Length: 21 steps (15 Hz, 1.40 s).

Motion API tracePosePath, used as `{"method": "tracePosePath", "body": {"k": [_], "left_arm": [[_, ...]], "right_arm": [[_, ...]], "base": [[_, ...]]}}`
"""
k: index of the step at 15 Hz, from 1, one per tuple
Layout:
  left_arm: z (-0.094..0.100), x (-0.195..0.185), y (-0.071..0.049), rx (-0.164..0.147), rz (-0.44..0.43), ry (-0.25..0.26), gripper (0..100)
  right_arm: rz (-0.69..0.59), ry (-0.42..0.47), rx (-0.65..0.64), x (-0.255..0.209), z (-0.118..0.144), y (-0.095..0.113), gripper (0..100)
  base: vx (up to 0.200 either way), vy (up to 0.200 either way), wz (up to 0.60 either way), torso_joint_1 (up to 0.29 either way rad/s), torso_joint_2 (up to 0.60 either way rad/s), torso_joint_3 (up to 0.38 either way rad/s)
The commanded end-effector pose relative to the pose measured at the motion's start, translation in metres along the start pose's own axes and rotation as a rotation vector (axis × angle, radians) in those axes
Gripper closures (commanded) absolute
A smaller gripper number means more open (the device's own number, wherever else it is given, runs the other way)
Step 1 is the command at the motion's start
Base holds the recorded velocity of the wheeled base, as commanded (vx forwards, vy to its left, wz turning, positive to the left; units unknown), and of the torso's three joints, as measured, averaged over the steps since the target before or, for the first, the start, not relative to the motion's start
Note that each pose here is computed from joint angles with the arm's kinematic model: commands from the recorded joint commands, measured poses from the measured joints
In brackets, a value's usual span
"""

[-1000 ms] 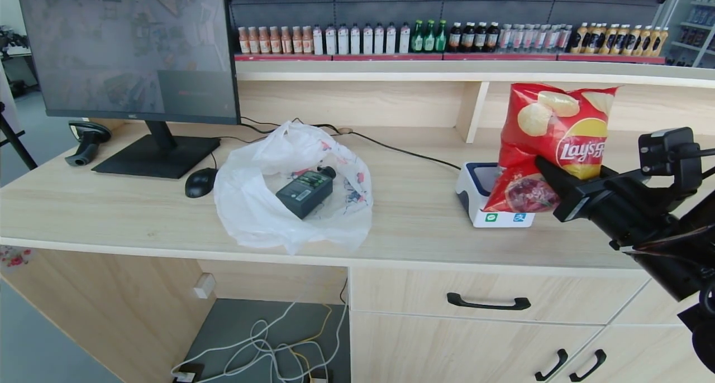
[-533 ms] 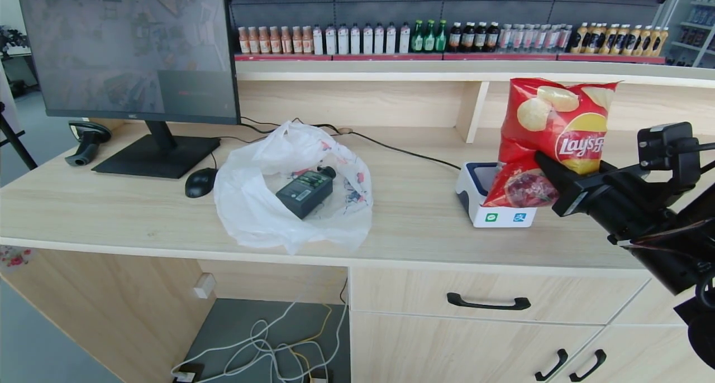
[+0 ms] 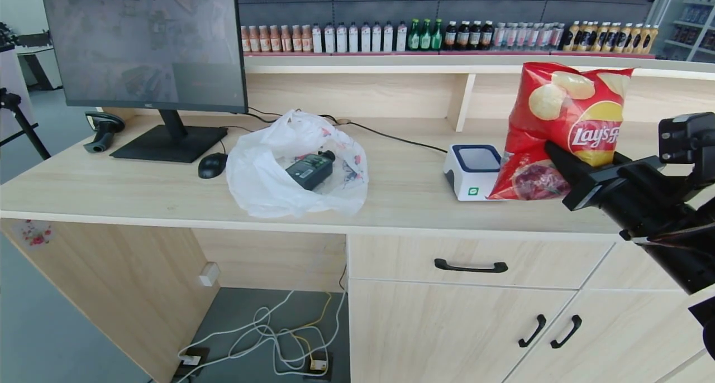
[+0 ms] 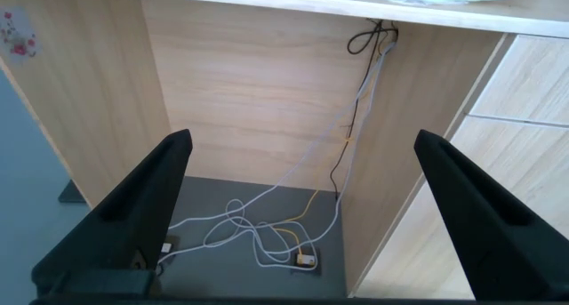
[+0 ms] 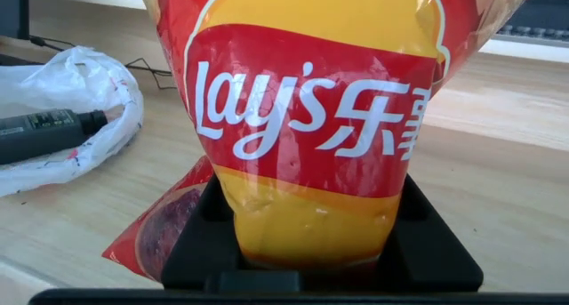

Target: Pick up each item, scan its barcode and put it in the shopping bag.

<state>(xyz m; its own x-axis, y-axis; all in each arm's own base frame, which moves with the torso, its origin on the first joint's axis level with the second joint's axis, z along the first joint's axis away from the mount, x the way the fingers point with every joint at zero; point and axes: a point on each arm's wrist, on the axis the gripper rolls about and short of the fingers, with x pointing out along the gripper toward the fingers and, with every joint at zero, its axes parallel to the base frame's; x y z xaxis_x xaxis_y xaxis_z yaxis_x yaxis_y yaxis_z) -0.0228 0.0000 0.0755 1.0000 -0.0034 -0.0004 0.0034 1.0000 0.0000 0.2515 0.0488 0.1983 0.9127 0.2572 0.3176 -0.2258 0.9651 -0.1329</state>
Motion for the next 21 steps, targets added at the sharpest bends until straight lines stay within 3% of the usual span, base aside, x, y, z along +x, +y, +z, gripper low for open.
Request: {"method": "tracePosePath", "body": {"k": [1, 6, 16, 21], "left_arm": [[0.0, 0.0, 0.0, 0.0, 0.0, 0.0, 0], [0.0, 0.0, 0.0, 0.0, 0.0, 0.0, 0], [0.0001, 0.0, 0.0, -0.002, 0.0, -0.002, 0], [0.0, 0.0, 0.0, -0.002, 0.0, 0.0, 0]], "right_arm": [[-0.001, -0.019, -0.002, -0.0059, 0.0071, -0.0002, 100], [-0.003, -0.031, -0.002, -0.0145, 0.0131, -0.0005, 100], [-0.002, -0.036, -0.002, -0.0155, 0.0147, -0.0003, 100], [-0.002, -0.042, -0.004, -0.0119, 0.0149, -0.0006, 100]], "base": [[0.0, 0.0, 0.0, 0.0, 0.0, 0.0], [0.0, 0.0, 0.0, 0.0, 0.0, 0.0], [0.0, 0.2, 0.0, 0.003, 0.0, 0.001], [0.0, 0.0, 0.0, 0.0, 0.0, 0.0]]}}
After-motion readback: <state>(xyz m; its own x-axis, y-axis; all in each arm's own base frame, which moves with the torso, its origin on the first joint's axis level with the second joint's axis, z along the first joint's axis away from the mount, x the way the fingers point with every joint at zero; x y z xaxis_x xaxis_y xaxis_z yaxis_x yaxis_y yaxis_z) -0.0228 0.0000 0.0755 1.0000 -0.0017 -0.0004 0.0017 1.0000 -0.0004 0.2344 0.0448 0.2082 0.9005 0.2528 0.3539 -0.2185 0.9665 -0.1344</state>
